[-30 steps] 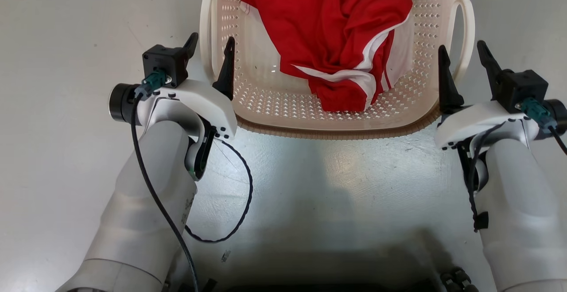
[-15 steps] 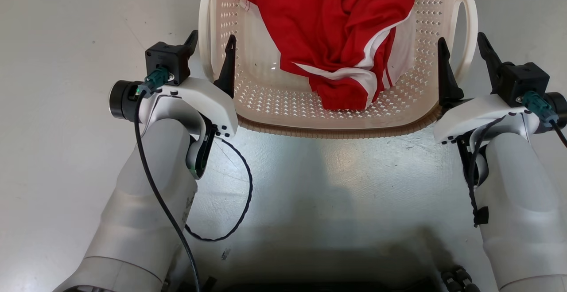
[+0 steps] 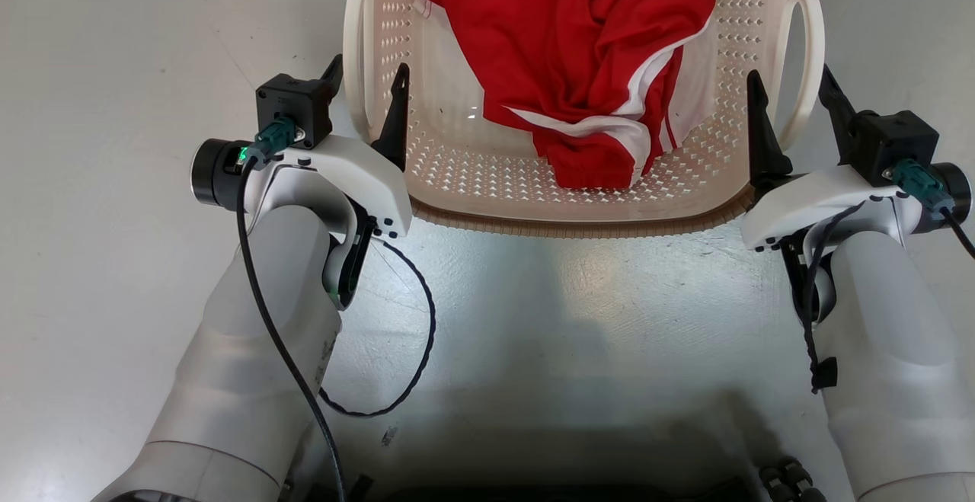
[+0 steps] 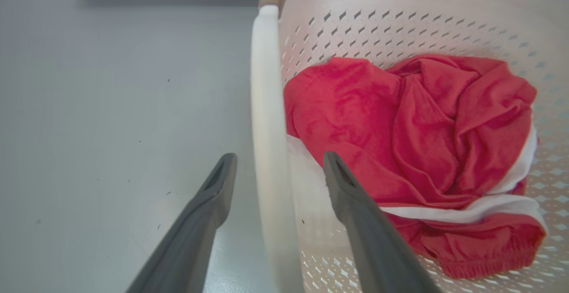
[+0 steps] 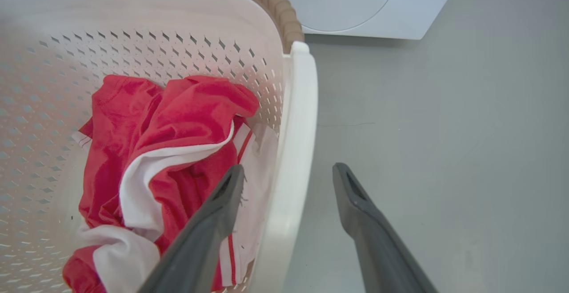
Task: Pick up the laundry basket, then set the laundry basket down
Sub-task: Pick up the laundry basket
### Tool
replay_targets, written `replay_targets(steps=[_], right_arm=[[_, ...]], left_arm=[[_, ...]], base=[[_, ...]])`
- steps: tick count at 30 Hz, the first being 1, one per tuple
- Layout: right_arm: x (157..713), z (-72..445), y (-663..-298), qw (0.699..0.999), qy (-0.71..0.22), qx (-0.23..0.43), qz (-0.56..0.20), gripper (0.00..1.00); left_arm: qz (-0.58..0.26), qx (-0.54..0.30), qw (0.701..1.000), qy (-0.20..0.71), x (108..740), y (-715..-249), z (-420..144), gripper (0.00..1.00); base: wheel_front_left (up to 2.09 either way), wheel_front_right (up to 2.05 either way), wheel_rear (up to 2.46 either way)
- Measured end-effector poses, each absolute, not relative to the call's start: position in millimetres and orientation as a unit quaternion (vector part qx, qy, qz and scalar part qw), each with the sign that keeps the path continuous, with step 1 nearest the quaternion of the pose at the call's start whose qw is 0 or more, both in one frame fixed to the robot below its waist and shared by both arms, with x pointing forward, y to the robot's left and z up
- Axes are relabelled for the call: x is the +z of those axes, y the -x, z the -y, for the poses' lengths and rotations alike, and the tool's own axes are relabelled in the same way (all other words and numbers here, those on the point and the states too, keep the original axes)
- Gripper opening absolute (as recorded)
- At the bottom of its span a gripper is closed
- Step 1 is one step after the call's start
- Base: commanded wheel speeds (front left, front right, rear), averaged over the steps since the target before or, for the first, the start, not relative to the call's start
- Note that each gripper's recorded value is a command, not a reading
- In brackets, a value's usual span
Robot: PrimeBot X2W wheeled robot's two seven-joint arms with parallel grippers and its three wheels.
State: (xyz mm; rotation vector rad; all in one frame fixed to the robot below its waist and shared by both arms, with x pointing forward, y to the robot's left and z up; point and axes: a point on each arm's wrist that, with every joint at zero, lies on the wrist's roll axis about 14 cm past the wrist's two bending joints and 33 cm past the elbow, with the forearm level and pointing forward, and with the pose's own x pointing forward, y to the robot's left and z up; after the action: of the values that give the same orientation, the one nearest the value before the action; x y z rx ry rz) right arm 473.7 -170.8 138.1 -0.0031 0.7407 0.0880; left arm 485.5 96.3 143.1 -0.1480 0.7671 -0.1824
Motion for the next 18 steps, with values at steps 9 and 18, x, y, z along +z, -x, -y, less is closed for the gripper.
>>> replay_targets(steps=[9,18], right_arm=[[132.4,162.8,-465.1,0.925,-0.009,0.052,-0.377,0.00],[131.8,157.3,-465.5,0.924,-0.022,0.054,-0.378,0.00]], left_arm=[[-0.378,-0.099,0.918,0.060,141.2,-482.7,-93.3,0.00],[-0.379,-0.093,0.919,0.053,141.6,-483.2,-94.2,0.00]], base=[[0.00,0.00,0.00],[0.00,0.00,0.00]])
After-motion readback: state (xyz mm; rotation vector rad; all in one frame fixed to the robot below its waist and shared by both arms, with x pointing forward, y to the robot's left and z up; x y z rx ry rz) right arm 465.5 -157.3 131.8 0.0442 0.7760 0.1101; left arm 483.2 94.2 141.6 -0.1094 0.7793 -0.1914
